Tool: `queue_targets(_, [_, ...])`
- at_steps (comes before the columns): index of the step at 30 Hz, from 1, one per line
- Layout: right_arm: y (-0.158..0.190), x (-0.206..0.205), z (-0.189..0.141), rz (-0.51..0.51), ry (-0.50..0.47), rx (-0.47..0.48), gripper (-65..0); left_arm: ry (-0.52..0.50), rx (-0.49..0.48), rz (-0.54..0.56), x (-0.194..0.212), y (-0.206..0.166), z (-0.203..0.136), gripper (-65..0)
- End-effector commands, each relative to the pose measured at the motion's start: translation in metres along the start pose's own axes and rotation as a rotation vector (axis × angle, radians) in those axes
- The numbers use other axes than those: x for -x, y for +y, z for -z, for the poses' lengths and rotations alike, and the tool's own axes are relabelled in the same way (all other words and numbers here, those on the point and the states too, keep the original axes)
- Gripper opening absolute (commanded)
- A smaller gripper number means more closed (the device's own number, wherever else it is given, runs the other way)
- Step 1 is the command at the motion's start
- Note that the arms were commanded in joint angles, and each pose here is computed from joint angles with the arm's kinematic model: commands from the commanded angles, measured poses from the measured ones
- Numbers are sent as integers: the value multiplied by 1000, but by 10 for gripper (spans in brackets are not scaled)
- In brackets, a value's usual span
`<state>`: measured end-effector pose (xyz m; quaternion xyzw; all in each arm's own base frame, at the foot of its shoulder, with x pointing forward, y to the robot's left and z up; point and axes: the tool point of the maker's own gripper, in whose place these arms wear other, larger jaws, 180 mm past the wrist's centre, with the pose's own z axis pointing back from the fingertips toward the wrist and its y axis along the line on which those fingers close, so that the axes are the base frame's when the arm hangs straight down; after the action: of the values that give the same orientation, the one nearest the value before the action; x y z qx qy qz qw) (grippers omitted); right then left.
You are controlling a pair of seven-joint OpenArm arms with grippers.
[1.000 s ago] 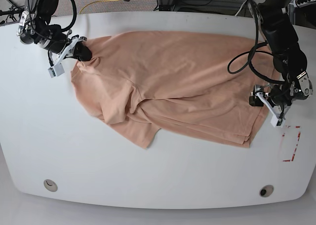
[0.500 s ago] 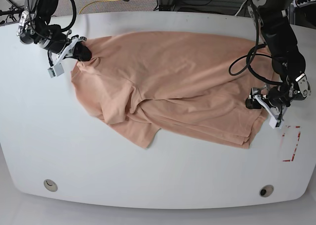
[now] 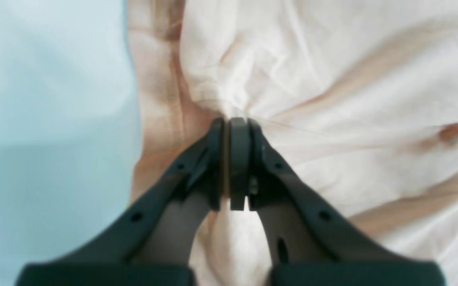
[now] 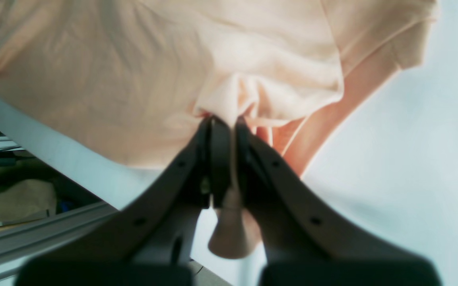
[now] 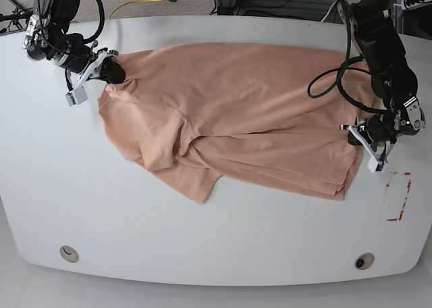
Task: Fold the T-shirt properly
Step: 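Move the left gripper along the shirt side and regrasp it, then lift and drag the shirt with both grippers, folding it lengthwise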
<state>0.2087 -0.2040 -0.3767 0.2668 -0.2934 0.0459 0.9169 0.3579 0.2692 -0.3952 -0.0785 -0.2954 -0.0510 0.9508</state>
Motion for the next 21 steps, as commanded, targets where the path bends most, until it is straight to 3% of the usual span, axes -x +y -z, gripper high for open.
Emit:
queue_targets(1, [1, -16, -5, -30, -43, -2, -650, -79, -31, 37, -26, 6, -15, -650])
queue_targets(6, [1, -18, -5, -32, -47, -3, -650, -118, -61, 77, -35, 5, -29, -650])
queue_targets(12, [0, -19, -5, -31, -48, 0, -650, -96, -69, 89, -35, 6, -33, -650])
queue_targets(16, [0, -21, -6, -33, -53, 0, -650, -150, -106, 142, -53, 3, -51, -650])
queue_targets(21, [-3, -22, -4, -22, -55, -1, -650, -123, -126, 248, -54, -13, -63, -649])
